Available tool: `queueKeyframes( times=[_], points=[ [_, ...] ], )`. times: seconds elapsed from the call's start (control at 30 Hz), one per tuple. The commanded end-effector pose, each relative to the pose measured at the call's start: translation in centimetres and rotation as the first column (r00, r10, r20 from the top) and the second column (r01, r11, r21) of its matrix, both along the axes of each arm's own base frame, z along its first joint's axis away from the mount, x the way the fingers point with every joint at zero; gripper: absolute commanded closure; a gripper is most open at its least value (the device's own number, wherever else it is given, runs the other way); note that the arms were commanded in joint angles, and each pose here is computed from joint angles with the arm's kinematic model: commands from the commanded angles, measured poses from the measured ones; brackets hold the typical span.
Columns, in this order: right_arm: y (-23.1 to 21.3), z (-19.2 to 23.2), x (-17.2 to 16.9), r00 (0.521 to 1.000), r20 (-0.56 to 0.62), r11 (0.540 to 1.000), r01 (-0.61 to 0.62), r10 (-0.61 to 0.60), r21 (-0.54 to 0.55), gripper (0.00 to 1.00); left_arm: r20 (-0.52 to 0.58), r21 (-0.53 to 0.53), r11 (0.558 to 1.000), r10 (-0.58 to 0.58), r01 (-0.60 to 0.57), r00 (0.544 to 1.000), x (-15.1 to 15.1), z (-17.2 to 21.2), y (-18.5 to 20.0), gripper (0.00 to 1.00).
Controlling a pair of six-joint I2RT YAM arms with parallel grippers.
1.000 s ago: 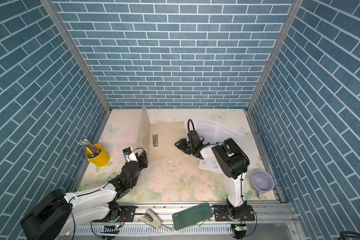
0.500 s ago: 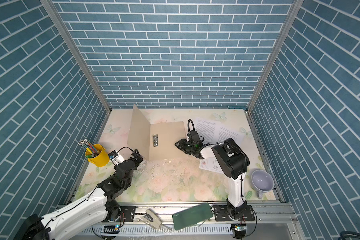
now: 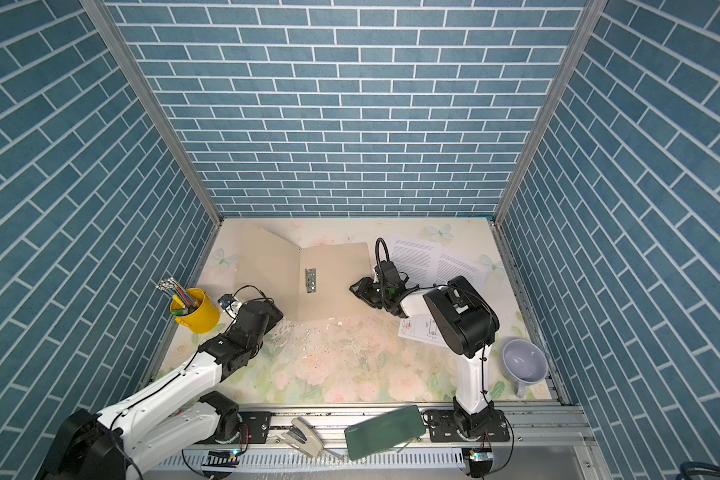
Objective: Put the files into the folder
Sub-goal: 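Lay the folder cover flat on the table with the left gripper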
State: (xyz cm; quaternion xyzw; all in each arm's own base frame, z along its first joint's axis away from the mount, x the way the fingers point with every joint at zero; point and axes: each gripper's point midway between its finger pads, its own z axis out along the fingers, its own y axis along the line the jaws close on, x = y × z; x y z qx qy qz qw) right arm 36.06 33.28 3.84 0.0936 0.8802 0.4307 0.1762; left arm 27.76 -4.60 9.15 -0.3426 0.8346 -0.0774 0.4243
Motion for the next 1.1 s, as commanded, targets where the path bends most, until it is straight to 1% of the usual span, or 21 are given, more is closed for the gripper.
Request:
queueKeyframes(
  times=[0.0, 0.07, 0.1, 0.2, 0.27, 0.37, 0.53, 0.6, 0.67, 0.83, 0.93, 1.0, 1.07],
  points=[
    [-2.6, -5.9, -3.4, 0.984, -0.178, 0.987, -0.024, -0.005, -0.157, 0.53, -0.066, -0.072, 0.997, -0.009, 0.005, 0.998, -0.4, -1.1, -0.5, 0.00],
    [-2.6, -6.0, -3.5, 0.984, -0.181, 0.987, -0.024, -0.006, -0.159, 0.52, -0.075, -0.088, 0.996, 0.005, -0.012, 0.997, -0.6, -1.3, -0.3, 0.00],
    [-2.6, -6.0, -3.5, 0.983, -0.182, 0.987, -0.024, -0.005, -0.160, 0.52, -0.088, -0.076, 0.997, 0.014, -0.021, 0.996, -0.9, -1.3, 0.0, 0.00],
    [-2.6, -6.0, -3.6, 0.983, -0.185, 0.987, -0.026, -0.004, -0.160, 0.52, -0.130, -0.084, 0.988, 0.115, -0.126, 0.985, -2.5, -1.9, 1.5, 0.00],
    [-2.5, -5.9, -3.5, 0.983, -0.183, 0.987, -0.027, -0.002, -0.156, 0.52, -0.129, -0.113, 0.979, 0.156, -0.171, 0.979, -3.3, -2.2, 2.0, 0.00],
    [-2.4, -5.8, -3.4, 0.984, -0.180, 0.987, -0.031, 0.003, -0.156, 0.53, -0.110, -0.150, 0.971, 0.172, -0.188, 0.979, -4.0, -2.0, 2.2, 0.00],
    [-2.3, -6.0, -3.3, 0.982, -0.186, 0.985, -0.046, 0.014, -0.166, 0.52, -0.108, -0.178, 0.962, 0.190, -0.207, 0.976, -4.7, -0.9, 2.4, 0.00],
    [-2.2, -6.0, -3.2, 0.982, -0.186, 0.985, -0.046, 0.014, -0.166, 0.52, -0.115, -0.222, 0.950, 0.200, -0.221, 0.973, -5.0, -1.2, 2.1, 0.00],
    [-2.1, -5.9, -3.1, 0.983, -0.183, 0.985, -0.046, 0.015, -0.165, 0.52, -0.104, -0.255, 0.946, 0.179, -0.200, 0.978, -4.7, -1.1, 1.5, 0.00],
    [-2.0, -5.5, -3.1, 0.985, -0.172, 0.986, -0.051, 0.023, -0.161, 0.52, -0.080, -0.208, 0.970, 0.110, -0.124, 0.991, -3.2, -0.1, 0.7, 0.00],
    [-1.8, -5.0, -2.9, 0.988, -0.153, 0.989, -0.049, 0.027, -0.143, 0.52, -0.055, -0.194, 0.981, 0.022, -0.032, 0.998, -1.4, 0.7, -0.8, 0.00],
    [-1.5, -4.0, -2.6, 0.993, -0.117, 0.993, -0.047, 0.034, -0.108, 0.52, -0.025, -0.184, 0.982, -0.043, 0.038, 0.999, 0.2, 1.3, -2.0, 0.01],
    [-1.2, -2.8, -2.3, 0.996, -0.077, 0.996, -0.045, 0.039, -0.082, 0.51, -0.028, -0.145, 0.984, -0.109, 0.104, 0.994, 1.3, 1.5, -2.9, 0.01]
  ],
)
